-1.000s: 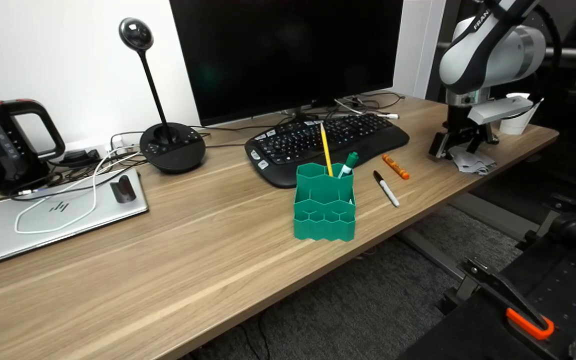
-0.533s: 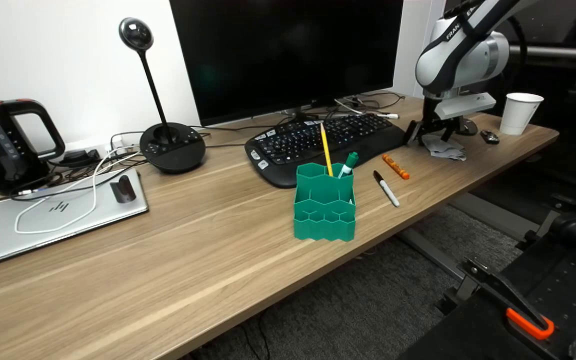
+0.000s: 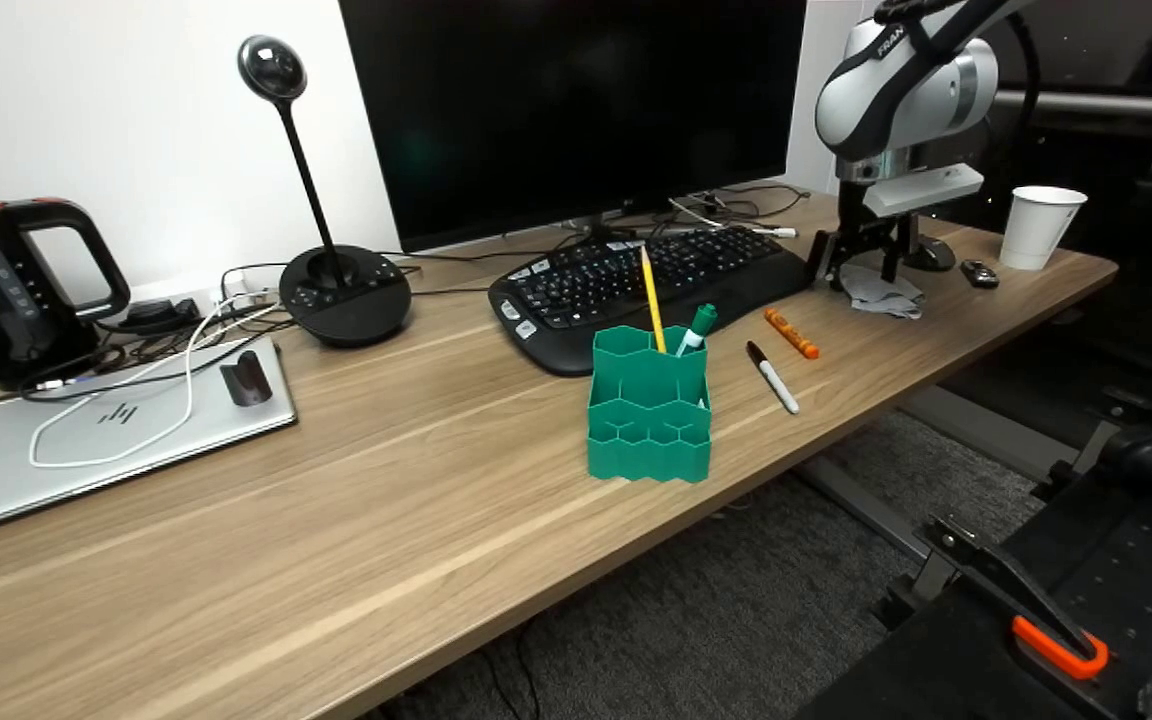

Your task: Move the cloth slightly up on the desk

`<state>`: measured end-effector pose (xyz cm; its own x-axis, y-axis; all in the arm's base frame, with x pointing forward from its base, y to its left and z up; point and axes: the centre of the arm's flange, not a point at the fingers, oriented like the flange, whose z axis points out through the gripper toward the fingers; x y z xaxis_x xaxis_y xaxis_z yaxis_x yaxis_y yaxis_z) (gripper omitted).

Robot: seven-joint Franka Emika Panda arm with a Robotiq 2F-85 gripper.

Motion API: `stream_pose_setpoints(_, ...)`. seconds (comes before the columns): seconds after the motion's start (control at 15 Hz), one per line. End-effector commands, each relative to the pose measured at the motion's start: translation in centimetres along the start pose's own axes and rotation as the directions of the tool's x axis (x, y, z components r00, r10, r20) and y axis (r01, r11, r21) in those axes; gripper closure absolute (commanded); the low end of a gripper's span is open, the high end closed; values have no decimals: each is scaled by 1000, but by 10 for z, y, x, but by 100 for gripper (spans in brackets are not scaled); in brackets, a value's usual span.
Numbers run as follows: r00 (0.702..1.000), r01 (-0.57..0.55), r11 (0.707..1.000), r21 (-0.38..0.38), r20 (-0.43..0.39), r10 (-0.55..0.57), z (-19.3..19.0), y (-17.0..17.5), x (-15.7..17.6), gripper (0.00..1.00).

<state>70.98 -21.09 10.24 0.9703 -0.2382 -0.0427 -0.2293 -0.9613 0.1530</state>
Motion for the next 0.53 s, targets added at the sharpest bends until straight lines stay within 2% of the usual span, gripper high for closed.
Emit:
stream_pose_setpoints(0.0, 996, 76, 996, 37, 35, -77, -47, 7, -20, 0)
stream_pose_setpoints(0.2, 998, 61, 990, 128, 16, -63, -91, 21, -51, 0)
stream_pose_setpoints(0.27, 998, 61, 997, 54, -1, -61, -55, 7, -9, 0)
stream_pose_setpoints(0.47, 998, 58, 994, 88, -1, -58, -83, 17, -25, 0)
